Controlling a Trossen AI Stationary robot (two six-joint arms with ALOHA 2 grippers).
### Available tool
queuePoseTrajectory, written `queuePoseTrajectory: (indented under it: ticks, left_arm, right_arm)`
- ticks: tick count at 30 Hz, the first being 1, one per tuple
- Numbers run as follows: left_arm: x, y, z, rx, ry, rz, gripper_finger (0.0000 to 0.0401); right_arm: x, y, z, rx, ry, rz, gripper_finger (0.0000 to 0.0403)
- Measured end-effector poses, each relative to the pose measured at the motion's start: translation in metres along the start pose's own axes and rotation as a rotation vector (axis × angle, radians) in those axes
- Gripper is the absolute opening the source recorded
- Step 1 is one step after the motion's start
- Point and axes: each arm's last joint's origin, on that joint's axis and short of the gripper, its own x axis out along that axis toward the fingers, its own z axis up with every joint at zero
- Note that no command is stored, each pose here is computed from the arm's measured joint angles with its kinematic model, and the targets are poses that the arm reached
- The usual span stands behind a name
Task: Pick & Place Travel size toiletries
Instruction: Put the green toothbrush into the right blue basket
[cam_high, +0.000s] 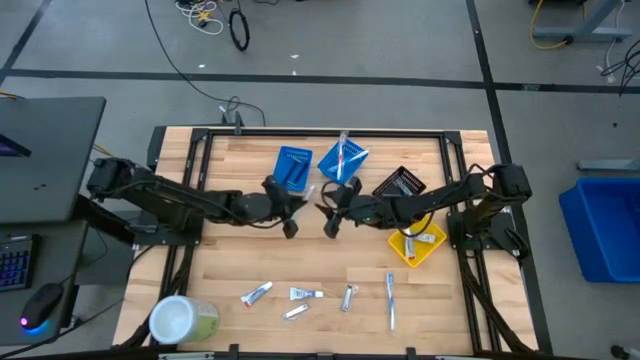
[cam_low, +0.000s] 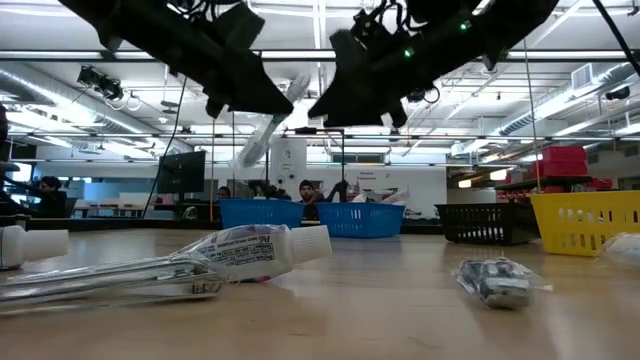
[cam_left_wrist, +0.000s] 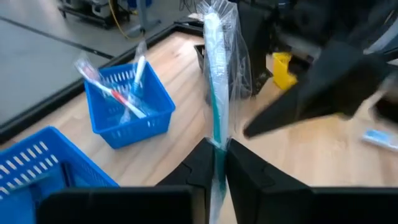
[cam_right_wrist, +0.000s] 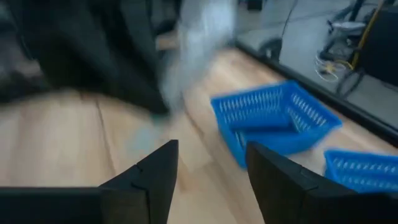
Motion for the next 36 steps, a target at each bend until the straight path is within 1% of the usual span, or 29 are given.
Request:
queuePoseTrajectory:
  ticks: [2, 4, 7, 9, 10, 15, 19, 25, 29, 31, 36]
  left_arm:
    - [0.002, 0.001, -0.003, 0.029, 0.013, 0.029, 0.0035]
    - [0.006, -0.001, -0.004, 0.030, -0.005, 0.031, 0.0032]
    - [0.009, -0.001, -0.009, 0.055, 0.016, 0.037, 0.0033]
    - [0.011, -0.002, -0.011, 0.056, 0.023, 0.038, 0.0038]
    - [0.011, -0.002, -0.012, 0.059, 0.029, 0.041, 0.0039]
    - [0.011, -0.004, -0.005, 0.036, -0.031, 0.016, 0.0035]
    - [0.011, -0.004, -0.002, 0.054, -0.063, 0.012, 0.0033]
    - [0.014, 0.000, 0.000, 0.055, -0.064, 0.030, 0.0042]
    - [0.015, 0.003, 0.000, 0.059, -0.062, 0.028, 0.0044]
    - [0.016, 0.004, 0.000, 0.070, -0.061, 0.027, 0.0045]
    - [0.016, 0.004, 0.000, 0.071, -0.059, 0.046, 0.0064]
  right_arm:
    - [0.000, -0.001, 0.006, 0.036, -0.048, 0.007, 0.0195]
    - [0.001, -0.003, 0.012, 0.061, -0.088, 0.024, 0.0196]
    - [0.004, -0.006, 0.015, 0.079, -0.093, 0.114, 0.0202]
    - [0.005, -0.008, 0.016, 0.096, -0.089, 0.148, 0.0207]
    - [0.006, -0.010, 0.018, 0.109, -0.098, 0.150, 0.0208]
    - [0.012, -0.020, 0.018, 0.136, -0.094, 0.128, 0.0206]
    - [0.014, -0.024, 0.022, 0.148, -0.123, 0.128, 0.0175]
    - [0.017, -0.030, 0.025, 0.151, -0.123, 0.200, 0.0092]
    - [0.017, -0.032, 0.026, 0.151, -0.125, 0.207, 0.0041]
    - [0.018, -0.033, 0.026, 0.142, -0.125, 0.209, 0.0031]
    - [0.019, -0.034, 0.024, 0.132, -0.107, 0.189, 0.0034]
